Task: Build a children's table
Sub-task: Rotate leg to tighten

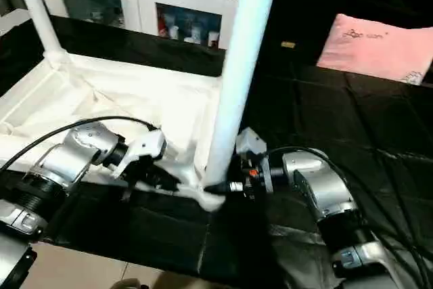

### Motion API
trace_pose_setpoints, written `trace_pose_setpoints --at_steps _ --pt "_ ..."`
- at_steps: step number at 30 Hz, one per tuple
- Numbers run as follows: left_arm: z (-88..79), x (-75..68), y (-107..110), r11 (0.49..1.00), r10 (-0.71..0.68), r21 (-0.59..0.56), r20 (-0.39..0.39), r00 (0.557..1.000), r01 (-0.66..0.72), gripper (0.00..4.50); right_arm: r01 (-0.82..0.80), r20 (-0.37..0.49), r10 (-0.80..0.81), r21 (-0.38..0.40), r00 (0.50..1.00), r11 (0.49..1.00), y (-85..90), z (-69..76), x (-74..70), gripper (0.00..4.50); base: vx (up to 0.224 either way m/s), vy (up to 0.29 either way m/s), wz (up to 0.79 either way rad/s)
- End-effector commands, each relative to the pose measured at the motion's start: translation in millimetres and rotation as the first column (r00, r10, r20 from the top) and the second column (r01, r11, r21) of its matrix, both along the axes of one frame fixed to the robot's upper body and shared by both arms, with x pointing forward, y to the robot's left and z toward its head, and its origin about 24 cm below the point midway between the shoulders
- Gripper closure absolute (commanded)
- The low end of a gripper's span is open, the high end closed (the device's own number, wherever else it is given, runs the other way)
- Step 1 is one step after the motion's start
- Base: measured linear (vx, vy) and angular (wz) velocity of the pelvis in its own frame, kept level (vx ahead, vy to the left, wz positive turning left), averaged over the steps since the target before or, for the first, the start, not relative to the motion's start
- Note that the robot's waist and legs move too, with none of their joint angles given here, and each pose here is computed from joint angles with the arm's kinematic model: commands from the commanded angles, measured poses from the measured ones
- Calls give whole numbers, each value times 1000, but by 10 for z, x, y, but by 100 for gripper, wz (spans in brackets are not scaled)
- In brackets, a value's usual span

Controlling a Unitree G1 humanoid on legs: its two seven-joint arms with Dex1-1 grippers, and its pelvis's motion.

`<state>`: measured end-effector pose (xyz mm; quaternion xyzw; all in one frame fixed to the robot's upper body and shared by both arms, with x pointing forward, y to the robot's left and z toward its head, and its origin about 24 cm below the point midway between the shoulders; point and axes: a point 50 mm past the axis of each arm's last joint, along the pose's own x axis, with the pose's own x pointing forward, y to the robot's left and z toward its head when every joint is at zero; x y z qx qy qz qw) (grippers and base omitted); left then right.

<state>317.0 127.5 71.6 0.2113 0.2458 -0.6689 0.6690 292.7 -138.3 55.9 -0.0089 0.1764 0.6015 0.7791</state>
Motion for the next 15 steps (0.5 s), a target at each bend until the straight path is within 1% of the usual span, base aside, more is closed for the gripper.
trace_pose_setpoints --at_steps 1,2,3,4,5,6,7,8,9,10,12,13,14,15 --pt "21 8 -340 993 40 -108 9 999 -38 450 138 -25 -139 -11 990 990 126 -64 52 242 0 0 0" --pt "13 45 -406 986 113 -128 4 994 -111 450 216 -38 -216 -12 976 976 174 -93 84 243 0 0 0" --pt "12 49 -415 984 122 -131 3 993 -121 450 226 -39 -227 -12 973 974 180 -97 88 244 0 0 0" --pt "10 75 -451 977 167 -138 4 986 -164 450 272 -41 -272 -17 961 962 211 -110 110 244 0 0 0" --pt "15 119 -509 962 233 -149 2 972 -230 450 340 -44 -340 -23 939 940 269 -122 150 246 0 0 0" --pt "18 133 -529 956 255 -153 -1 967 -252 450 363 -47 -363 -25 930 932 290 -125 161 246 0 0 0" --pt "27 183 -576 934 323 -163 4 947 -318 450 432 -56 -433 -27 900 901 351 -129 204 247 0 0 0" --pt "27 183 -576 934 323 -163 4 947 -318 450 432 -56 -433 -27 900 901 351 -129 204 248 0 0 0" --pt "40 222 -619 914 372 -175 7 928 -365 450 481 -60 -482 -34 874 876 408 -131 234 249 0 0 0" --pt "54 263 -664 891 425 -185 16 905 -415 450 520 -41 -521 -45 852 853 483 -126 262 250 0 0 0" --pt "72 304 -731 863 479 -195 21 877 -466 450 569 -28 -571 -55 820 820 603 -116 303 250 0 0 0" --pt "76 312 -754 856 491 -196 20 871 -478 450 586 -32 -588 -56 808 808 647 -113 316 251 0 0 0" --pt "86 327 -792 848 505 -200 26 863 -490 450 615 -18 -618 -89 786 784 718 -128 350 251 0 0 0" --pt "87 328 -796 848 506 -200 27 862 -491 450 618 -13 -622 -96 783 780 725 -132 355 251 0 0 0"
